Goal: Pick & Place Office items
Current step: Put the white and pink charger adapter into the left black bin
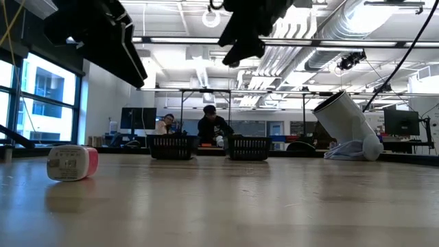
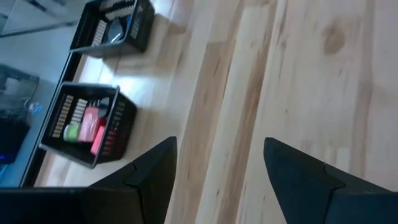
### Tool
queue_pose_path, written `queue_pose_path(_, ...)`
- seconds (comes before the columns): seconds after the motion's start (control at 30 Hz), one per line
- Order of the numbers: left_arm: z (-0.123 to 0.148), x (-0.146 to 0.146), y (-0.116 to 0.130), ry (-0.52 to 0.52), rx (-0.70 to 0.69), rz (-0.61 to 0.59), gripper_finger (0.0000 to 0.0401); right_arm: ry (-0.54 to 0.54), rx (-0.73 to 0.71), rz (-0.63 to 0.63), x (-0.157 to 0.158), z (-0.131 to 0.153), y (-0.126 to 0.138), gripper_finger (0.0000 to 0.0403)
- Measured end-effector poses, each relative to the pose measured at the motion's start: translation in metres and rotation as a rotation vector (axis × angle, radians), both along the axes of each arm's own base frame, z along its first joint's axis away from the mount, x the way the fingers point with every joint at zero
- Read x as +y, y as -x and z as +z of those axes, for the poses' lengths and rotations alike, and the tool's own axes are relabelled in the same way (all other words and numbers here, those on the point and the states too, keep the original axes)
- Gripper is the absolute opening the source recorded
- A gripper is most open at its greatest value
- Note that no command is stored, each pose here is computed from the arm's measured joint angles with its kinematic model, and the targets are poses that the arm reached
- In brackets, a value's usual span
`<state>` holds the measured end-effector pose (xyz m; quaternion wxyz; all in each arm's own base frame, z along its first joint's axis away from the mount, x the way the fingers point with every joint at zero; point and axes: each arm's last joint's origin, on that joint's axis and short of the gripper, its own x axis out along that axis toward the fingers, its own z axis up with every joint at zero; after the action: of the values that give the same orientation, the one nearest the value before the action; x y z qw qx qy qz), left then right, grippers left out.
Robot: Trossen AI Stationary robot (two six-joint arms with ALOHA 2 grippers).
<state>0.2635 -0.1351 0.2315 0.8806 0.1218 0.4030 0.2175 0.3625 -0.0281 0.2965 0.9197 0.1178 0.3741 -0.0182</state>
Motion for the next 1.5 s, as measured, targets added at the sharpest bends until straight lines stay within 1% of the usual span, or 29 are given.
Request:
queue_pose_path(0.17,-0.001,0.002,0.003,-0.003,0.013,0.022,0.0229,0.148,0.059,0.004,0.038,-0.001,0.005,0.0281)
queue_pose_path(0.23,-0.001,0.003,0.004,-0.004,0.025,0.035,0.0229,0.191,0.111,0.002,0.050,-0.004,0.010,0.0281)
queue_pose_path(0.33,-0.003,0.004,0.007,0.001,0.043,0.060,0.0229,0.231,0.169,-0.018,0.063,-0.008,0.016,0.0281)
queue_pose_path(0.43,-0.004,0.004,0.008,0.045,0.056,0.070,0.0229,0.253,0.172,-0.015,0.076,-0.009,0.019,0.0281)
queue_pose_path(0.57,-0.006,0.001,0.009,0.160,0.122,0.037,0.0229,0.250,0.139,0.012,0.087,-0.007,0.018,0.0281)
queue_pose_path(0.73,-0.008,-0.003,0.010,0.288,0.182,0.016,0.0229,0.232,0.071,0.019,0.091,-0.003,0.013,0.0281)
queue_pose_path(0.9,-0.008,-0.009,0.006,0.431,0.209,-0.041,0.0229,0.180,0.050,0.060,0.094,-0.003,0.010,0.0281)
queue_pose_path(1.03,-0.008,-0.013,0.006,0.515,0.263,-0.101,0.0229,0.115,0.054,0.087,0.097,-0.006,0.009,0.0281)
queue_pose_path(1.13,-0.008,-0.014,0.007,0.558,0.289,-0.112,0.0229,0.093,0.074,0.109,0.099,-0.013,0.010,0.0281)
queue_pose_path(1.3,-0.008,-0.014,0.006,0.567,0.284,-0.115,0.0229,0.086,0.099,0.091,0.100,-0.024,0.013,0.0281)
queue_pose_path(1.37,-0.008,-0.014,0.003,0.580,0.264,-0.116,0.0229,0.082,0.102,0.089,0.100,-0.027,0.013,0.0281)
queue_pose_path(1.5,-0.012,-0.012,-0.009,0.639,0.236,-0.131,0.0229,0.081,0.093,0.089,0.100,-0.028,0.013,0.0281)
